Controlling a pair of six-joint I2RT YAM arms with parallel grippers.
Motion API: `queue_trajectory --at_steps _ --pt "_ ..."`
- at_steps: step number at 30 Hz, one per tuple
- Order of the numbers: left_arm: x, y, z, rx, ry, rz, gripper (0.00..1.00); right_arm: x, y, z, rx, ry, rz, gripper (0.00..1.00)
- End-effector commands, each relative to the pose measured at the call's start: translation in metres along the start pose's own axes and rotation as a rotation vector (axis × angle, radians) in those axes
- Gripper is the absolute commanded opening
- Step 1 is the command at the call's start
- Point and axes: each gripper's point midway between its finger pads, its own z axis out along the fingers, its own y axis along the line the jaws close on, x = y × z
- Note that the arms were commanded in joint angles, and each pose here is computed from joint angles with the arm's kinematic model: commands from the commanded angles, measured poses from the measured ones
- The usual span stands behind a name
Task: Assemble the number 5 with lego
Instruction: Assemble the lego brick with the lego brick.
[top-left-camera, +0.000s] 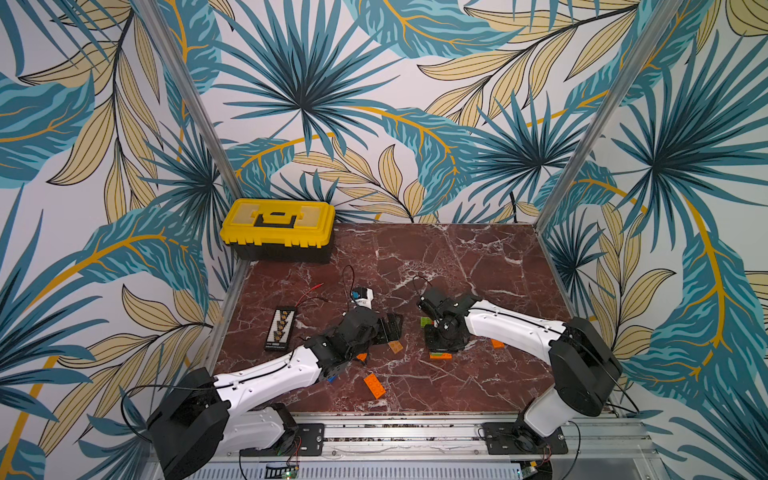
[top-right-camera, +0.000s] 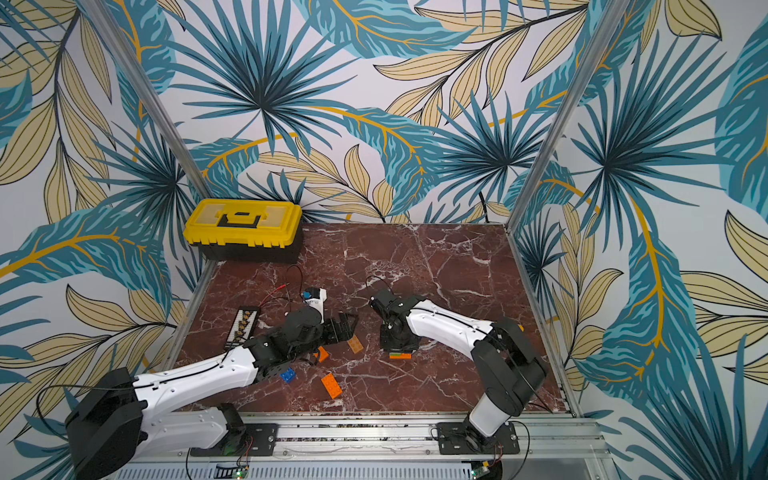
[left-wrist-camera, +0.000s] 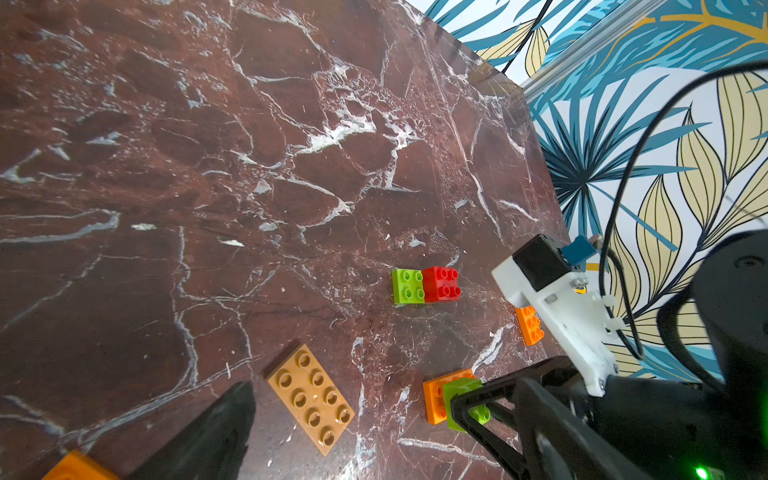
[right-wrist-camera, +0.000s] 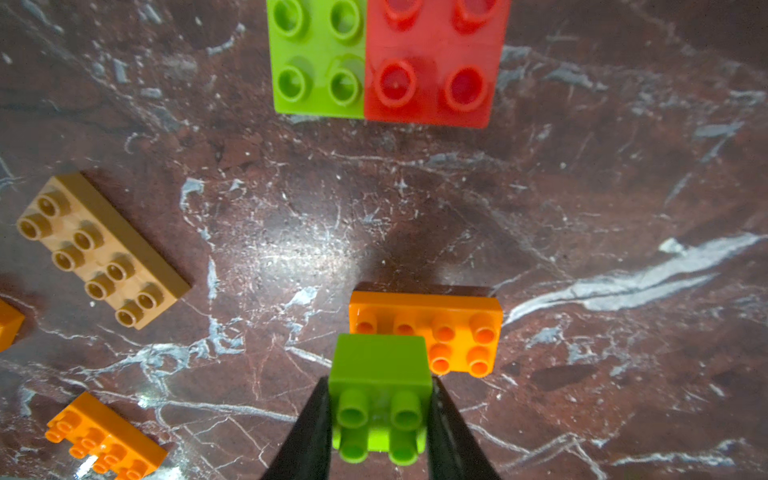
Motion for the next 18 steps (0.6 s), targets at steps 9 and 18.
queue_trajectory --at_steps 9,18 --pt "0.0014 -0.0028 0.0047 0.019 0.007 -0.006 1.0 0.0011 -0.0034 0.0037 0.034 0.009 -0.022 0.36" --pt "0.0014 -0.0028 0.0053 0.019 0.008 -0.008 1.0 0.002 -0.0052 0.0085 0.05 0.017 -0.028 0.36"
